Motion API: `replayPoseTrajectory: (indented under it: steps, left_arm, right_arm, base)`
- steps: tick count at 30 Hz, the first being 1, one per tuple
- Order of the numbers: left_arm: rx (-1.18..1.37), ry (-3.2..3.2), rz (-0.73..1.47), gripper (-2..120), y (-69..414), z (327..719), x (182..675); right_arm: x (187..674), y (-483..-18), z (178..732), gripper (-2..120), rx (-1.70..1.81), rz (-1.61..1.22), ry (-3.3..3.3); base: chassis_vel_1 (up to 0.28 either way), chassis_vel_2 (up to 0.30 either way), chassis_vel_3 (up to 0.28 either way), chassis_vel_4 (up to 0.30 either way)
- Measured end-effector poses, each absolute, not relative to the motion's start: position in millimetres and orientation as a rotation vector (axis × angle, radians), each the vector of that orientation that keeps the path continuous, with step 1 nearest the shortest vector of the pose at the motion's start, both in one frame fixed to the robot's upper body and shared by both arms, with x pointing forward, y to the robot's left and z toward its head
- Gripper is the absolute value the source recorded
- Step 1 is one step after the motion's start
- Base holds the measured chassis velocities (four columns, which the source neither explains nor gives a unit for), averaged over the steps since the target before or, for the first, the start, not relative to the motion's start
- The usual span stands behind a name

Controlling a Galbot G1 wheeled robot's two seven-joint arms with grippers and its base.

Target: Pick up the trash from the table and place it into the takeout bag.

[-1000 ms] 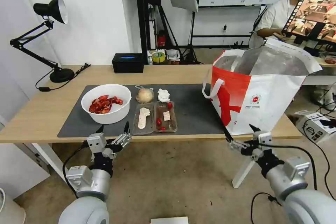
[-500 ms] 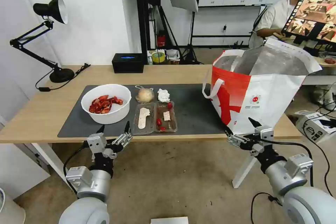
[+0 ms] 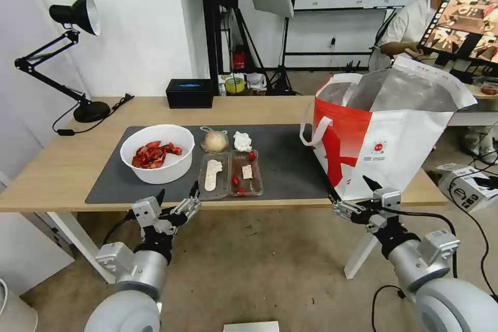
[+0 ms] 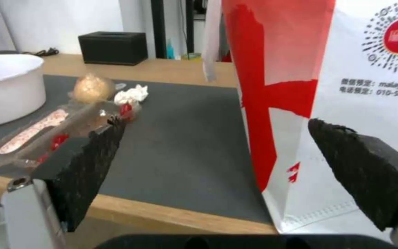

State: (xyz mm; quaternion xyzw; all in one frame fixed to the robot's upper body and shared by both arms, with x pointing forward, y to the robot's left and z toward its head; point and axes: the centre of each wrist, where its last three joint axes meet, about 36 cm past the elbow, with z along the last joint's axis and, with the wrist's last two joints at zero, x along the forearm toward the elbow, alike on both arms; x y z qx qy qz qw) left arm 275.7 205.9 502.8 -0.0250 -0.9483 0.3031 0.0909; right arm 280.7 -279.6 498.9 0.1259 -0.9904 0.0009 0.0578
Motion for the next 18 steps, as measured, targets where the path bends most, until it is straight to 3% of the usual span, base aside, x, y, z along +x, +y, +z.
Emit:
replayPoseTrajectory:
  steps: [6, 18]
  left_arm:
    - [-0.101, -2.516, 1.337, 100, 206, 523, 279]
    - [-0.052, -2.366, 1.452, 100, 202, 515, 293]
  right_arm:
    - [285, -277, 495, 100, 0.405, 0.005, -2.991]
    - [295, -274, 487, 100, 0.434, 0.012, -2.974]
  base:
    - [0.000, 0.000, 0.000, 0.000]
    - [0.000, 0.000, 0.000, 0.000]
